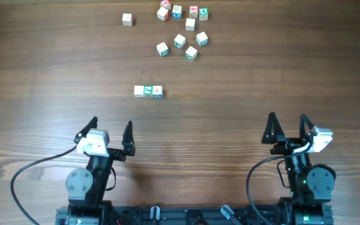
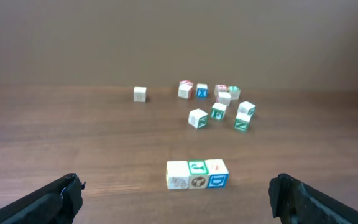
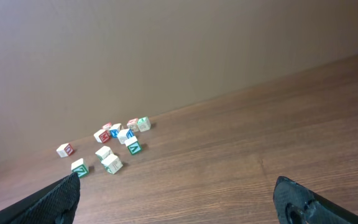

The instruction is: Form a horizontal line

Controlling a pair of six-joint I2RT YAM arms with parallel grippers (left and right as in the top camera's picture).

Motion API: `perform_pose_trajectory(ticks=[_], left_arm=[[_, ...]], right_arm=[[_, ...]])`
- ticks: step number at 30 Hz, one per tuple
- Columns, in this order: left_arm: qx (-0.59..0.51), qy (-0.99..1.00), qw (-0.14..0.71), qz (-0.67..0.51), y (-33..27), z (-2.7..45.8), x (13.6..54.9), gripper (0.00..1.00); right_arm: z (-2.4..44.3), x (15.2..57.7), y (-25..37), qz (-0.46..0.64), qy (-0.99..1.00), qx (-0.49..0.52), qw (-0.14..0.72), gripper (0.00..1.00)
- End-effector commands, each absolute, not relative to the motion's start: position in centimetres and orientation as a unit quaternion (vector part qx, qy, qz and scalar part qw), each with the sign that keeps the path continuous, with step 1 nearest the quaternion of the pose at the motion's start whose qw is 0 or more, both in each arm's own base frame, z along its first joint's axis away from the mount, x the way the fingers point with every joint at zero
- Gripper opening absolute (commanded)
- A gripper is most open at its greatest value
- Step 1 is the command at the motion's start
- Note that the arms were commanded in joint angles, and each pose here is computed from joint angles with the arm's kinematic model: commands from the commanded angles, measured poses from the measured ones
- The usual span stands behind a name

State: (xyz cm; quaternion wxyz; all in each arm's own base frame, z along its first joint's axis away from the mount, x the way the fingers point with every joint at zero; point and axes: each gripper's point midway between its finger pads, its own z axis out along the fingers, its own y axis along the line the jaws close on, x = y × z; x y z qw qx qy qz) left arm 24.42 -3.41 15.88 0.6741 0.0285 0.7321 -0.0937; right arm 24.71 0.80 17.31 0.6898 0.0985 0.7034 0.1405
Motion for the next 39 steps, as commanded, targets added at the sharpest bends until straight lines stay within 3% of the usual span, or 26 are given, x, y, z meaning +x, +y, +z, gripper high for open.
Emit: perform_pose_trajectory(ticks=[1,39], left_arm=[[0.030,0.732,0.677,-0.071,-2.82,15.67,24.46,1.00],[0.004,0.731,0.678,-0.080,-2.45,15.80,24.48,1.00]], right_arm=[[17.54,24.68,0.77,0.144,0.699,0.101,0.693,1.00],[17.53,24.68,0.77,0.144,0.699,0.101,0.693,1.00]])
